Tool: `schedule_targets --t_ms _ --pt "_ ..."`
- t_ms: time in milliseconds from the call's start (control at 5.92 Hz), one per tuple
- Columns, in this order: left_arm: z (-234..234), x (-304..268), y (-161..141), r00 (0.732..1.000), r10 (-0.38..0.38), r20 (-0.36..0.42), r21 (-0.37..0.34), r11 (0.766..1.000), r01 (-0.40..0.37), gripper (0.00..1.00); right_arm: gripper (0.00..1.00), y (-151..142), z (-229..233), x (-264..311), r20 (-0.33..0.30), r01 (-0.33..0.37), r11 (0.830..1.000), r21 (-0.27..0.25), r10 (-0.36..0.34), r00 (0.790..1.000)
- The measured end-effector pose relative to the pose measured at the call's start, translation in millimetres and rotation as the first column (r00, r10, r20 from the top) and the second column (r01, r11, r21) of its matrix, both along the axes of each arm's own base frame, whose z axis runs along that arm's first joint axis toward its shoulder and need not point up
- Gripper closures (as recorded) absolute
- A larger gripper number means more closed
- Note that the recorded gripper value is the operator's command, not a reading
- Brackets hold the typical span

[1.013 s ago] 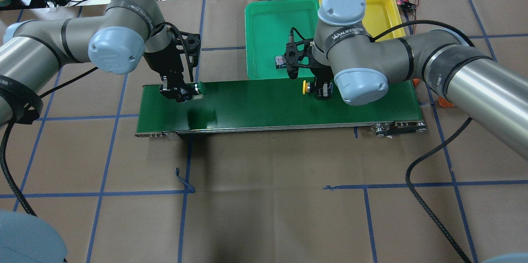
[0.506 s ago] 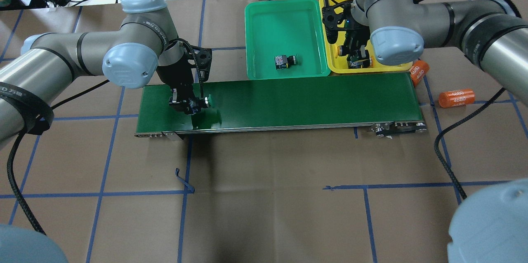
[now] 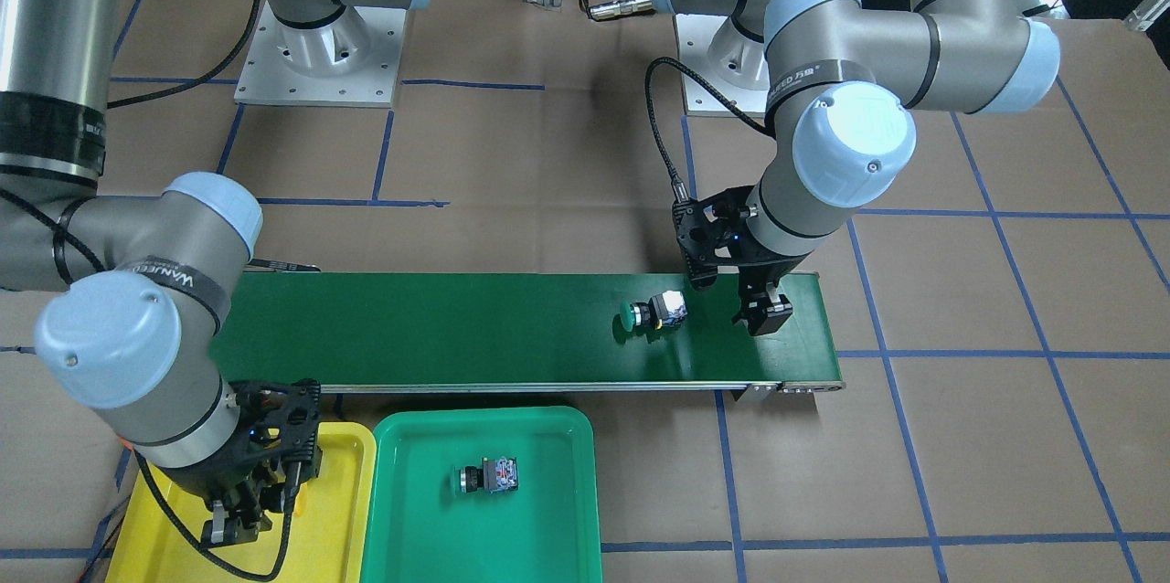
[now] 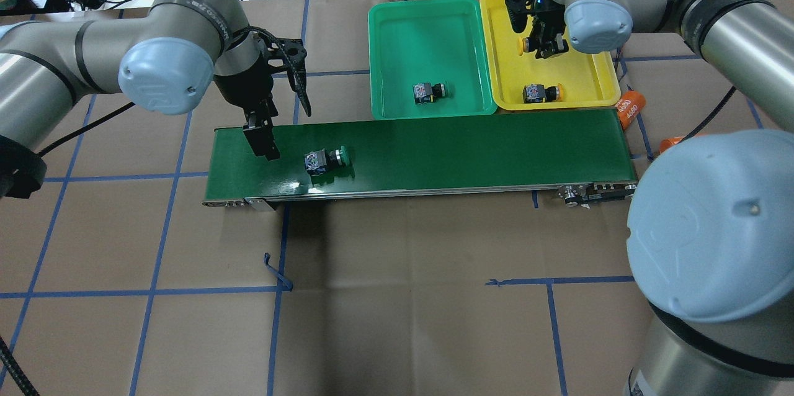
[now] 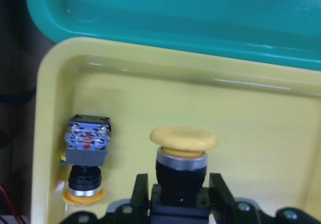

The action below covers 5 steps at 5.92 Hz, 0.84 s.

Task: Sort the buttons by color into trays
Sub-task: 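Release yellow button in tray with right while left opens and rises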

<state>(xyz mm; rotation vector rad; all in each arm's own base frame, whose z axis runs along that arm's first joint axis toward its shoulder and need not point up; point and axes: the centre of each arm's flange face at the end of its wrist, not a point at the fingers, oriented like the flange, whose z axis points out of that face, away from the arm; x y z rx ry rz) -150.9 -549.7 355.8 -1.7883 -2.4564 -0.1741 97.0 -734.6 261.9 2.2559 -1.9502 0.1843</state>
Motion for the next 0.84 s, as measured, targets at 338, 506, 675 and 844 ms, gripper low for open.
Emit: schedule_targets --t_ms 338,506,675,844 --pt "62.2 -4.7 24.9 0.913 0.405 0.056 -0.024 0.914 -0.404 0.01 0.0 -12.1 -17.7 -11.3 0.025 0.009 1.0 0.004 -0.009 1.0" --pt "88.9 -9.1 38.5 0.823 0.565 0.063 -0.054 0.825 -0.562 0.01 0.0 -7.3 -1.1 -10.3 0.03 0.016 1.0 0.005 -0.016 0.999" --pt "114.6 -9.6 45.4 0.706 0.707 0.037 -0.108 0.705 -0.701 0.01 0.0 7.9 32.3 -3.7 0.038 0.035 0.999 0.033 -0.036 0.999" --pt "129.6 -8.1 45.7 0.581 0.814 0.0 -0.143 0.575 -0.806 0.01 0.0 33.9 72.1 18.6 0.05 0.07 0.994 0.082 -0.074 0.996"
